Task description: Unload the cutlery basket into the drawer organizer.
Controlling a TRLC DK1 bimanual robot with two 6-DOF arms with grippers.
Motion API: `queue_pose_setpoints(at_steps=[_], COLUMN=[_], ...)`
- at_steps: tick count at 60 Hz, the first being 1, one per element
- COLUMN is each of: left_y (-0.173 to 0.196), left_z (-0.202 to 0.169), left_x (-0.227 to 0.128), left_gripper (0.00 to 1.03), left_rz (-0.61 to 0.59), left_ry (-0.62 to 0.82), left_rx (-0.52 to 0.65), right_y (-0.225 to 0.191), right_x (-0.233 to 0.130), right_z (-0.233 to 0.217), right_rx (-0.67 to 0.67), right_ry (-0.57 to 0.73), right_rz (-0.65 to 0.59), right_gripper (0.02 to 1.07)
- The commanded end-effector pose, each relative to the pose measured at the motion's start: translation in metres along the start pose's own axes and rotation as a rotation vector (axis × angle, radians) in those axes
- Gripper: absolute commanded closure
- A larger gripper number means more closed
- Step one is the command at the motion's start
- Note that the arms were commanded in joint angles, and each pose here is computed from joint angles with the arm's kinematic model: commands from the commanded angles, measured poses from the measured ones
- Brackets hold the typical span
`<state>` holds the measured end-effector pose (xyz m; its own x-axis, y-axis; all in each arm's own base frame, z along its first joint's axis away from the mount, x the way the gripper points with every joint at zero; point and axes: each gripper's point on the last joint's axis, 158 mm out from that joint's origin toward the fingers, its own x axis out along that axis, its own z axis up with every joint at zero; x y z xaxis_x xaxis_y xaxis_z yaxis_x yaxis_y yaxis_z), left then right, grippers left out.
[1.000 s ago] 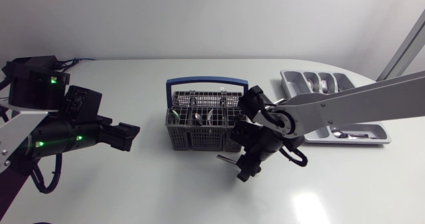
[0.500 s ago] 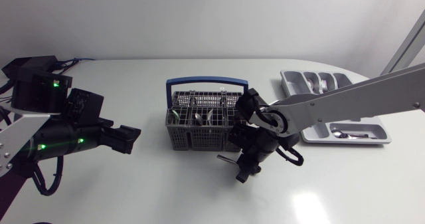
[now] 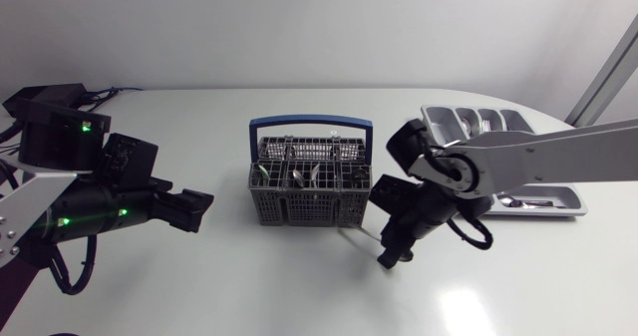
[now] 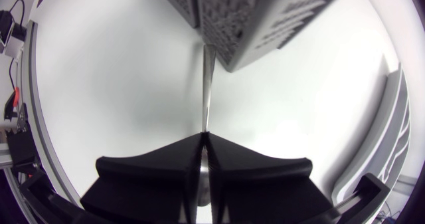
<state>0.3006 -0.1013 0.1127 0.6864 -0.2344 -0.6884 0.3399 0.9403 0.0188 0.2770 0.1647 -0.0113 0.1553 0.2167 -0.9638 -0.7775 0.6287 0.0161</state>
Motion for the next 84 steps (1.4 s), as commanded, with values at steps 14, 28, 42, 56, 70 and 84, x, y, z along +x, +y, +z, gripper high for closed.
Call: queue_pose_setpoints(at_steps=[14, 28, 42, 56, 70, 84], left_y=[-0.003, -0.003, -0.003, -0.004, -0.003, -0.005], left_z=[-0.009, -0.008, -0.009, -0.010, -0.011, -0.012], left_x=[0.002, 0.002, 0.002, 0.003, 0.003, 0.004], left_gripper=[0.05, 0.05, 0.05, 0.05, 0.05, 0.05], left_rz=[-0.009, -0.009, -0.009, -0.010, -0.009, -0.012], left_ry=[0.007, 0.002, 0.004, 0.004, 0.002, 0.001], left_rx=[0.015, 0.015, 0.013, 0.008, 0.009, 0.009], right_y=[-0.081, -0.100, -0.143, -0.154, -0.145, -0.163], right_x=[-0.047, -0.056, -0.096, -0.105, -0.117, -0.114], right_z=[-0.039, -0.077, -0.096, -0.109, -0.119, -0.132], right_rx=[0.307, 0.376, 0.641, 0.797, 0.799, 0.890], right_ry=[-0.095, -0.077, -0.175, -0.216, -0.197, -0.179], right_rz=[-0.137, -0.262, -0.350, -0.313, -0.280, -0.315], right_gripper=[1.01, 1.01, 1.01, 1.01, 1.02, 1.01])
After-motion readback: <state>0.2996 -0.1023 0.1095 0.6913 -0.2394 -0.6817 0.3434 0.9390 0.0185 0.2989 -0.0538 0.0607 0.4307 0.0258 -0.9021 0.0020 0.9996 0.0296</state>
